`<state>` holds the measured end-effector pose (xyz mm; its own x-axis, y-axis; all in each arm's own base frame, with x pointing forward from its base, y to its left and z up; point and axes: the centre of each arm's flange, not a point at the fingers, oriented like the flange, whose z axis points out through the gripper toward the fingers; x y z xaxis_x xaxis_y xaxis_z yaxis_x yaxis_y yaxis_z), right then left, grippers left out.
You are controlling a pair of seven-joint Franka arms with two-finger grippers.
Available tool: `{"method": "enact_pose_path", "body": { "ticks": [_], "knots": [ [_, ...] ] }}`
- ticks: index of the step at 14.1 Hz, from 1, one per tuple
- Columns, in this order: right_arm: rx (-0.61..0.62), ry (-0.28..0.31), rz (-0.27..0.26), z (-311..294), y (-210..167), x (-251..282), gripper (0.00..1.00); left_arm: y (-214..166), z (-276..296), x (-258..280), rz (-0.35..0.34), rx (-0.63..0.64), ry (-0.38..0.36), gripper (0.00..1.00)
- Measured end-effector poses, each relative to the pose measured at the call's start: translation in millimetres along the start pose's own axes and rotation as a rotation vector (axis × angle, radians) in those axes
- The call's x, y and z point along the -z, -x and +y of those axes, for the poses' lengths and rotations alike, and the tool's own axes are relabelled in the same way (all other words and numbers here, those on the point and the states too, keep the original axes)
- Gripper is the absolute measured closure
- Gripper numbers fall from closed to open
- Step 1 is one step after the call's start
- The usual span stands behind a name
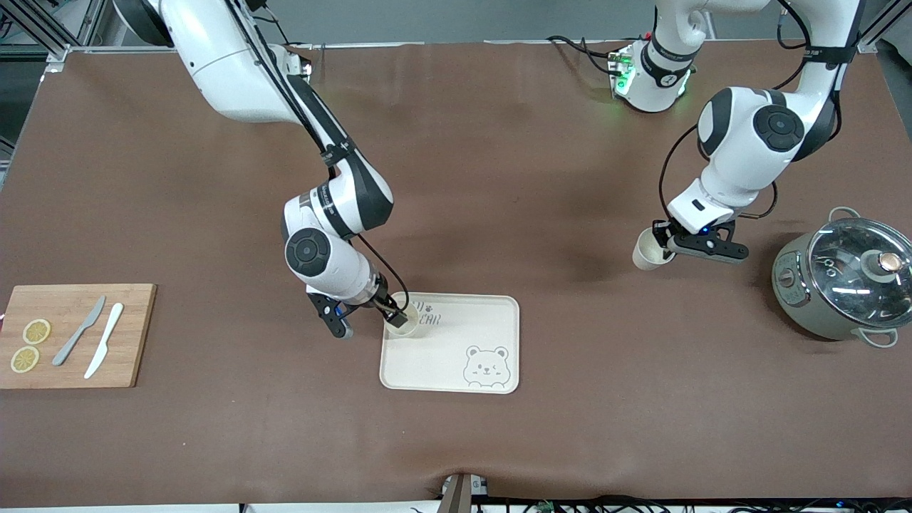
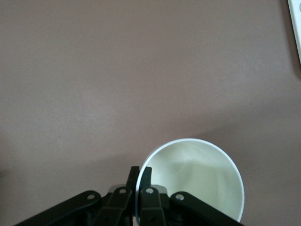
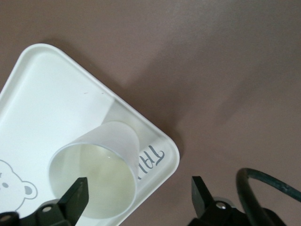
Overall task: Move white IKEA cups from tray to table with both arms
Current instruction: 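Grasp the second cup rim with the right gripper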
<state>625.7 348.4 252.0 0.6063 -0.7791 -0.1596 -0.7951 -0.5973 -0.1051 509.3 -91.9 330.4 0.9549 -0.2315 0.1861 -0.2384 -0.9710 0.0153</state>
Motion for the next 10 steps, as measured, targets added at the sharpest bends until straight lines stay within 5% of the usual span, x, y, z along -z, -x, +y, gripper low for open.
{"method": "enact_pose_path", "body": {
  "ticks": [3, 5, 10],
  "knots": [
    [0.001, 0.004, 0.0, 1, 1, -8, 0.41, 7, -10, -10, 0.014, -0.006, 0.013, 0.96],
    [0.001, 0.008, 0.0, 1, 1, -13, 0.47, 11, -13, -20, 0.027, -0.011, 0.021, 0.96],
    [-0.001, 0.003, 0.001, 0, 2, -12, 0.98, 19, -19, -48, 0.034, -0.012, 0.018, 0.96]
  ]
}}
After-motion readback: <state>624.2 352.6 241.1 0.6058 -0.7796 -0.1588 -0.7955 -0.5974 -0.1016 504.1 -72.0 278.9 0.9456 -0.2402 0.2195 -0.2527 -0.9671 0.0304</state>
